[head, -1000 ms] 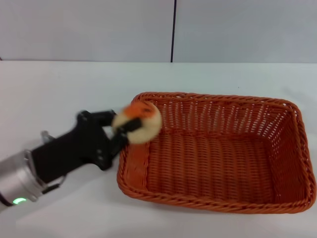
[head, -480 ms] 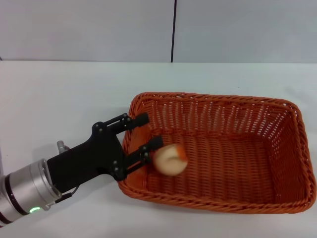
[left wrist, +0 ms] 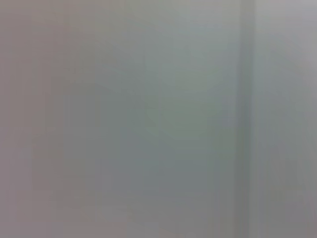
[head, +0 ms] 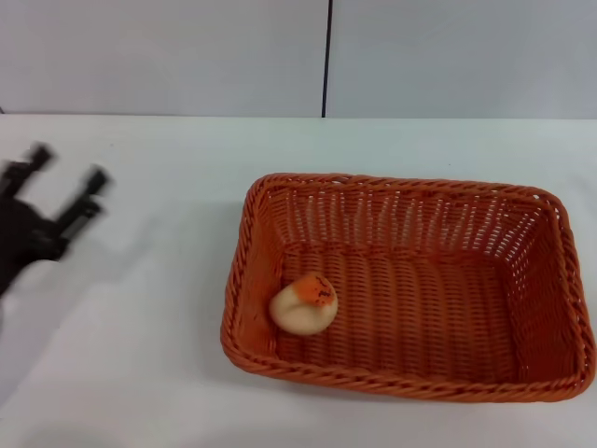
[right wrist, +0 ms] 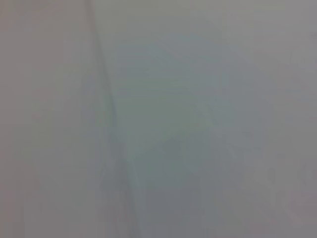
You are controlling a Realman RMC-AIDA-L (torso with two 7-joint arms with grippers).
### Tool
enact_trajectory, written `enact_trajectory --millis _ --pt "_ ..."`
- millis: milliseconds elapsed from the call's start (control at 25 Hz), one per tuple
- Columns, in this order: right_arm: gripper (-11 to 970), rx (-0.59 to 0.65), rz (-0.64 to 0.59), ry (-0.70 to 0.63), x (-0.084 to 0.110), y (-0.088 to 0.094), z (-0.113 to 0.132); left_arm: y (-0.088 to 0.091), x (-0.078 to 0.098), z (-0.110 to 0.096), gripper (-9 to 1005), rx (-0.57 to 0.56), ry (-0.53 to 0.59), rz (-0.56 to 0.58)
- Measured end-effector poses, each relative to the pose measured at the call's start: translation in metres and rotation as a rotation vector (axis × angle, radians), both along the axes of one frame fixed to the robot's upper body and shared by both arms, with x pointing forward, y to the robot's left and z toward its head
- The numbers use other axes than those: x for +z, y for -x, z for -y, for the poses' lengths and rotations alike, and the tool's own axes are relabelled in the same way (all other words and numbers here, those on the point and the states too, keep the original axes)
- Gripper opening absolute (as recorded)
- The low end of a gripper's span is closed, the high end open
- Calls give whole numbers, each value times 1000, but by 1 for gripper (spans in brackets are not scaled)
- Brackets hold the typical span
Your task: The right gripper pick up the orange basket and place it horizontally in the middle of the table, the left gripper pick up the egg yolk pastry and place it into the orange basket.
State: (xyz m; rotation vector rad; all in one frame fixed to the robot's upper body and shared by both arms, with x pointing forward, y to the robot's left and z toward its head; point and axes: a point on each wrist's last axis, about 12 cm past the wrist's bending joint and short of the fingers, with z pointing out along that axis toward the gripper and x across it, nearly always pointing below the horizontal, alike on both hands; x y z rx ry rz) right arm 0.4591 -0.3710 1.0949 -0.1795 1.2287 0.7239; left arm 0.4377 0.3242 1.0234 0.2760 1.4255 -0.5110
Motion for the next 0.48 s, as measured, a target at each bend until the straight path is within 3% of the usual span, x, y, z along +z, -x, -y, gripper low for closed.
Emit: enact_trajectory --millis 80,160,200,280,480 --pt "574 -106 3 -2 -10 5 5 5 -1 -9 813 77 -4 10" --pt "574 -211 1 -9 -21 9 7 5 -1 -9 813 77 -4 10" --pt "574 -264 0 -10 -26 10 7 14 -3 -20 813 170 -13 22" --pt "574 -334 -2 -2 -33 11 6 18 -4 -24 813 211 -14 21" --pt "574 -364 -11 3 -39 6 -1 25 -6 -31 813 298 13 20"
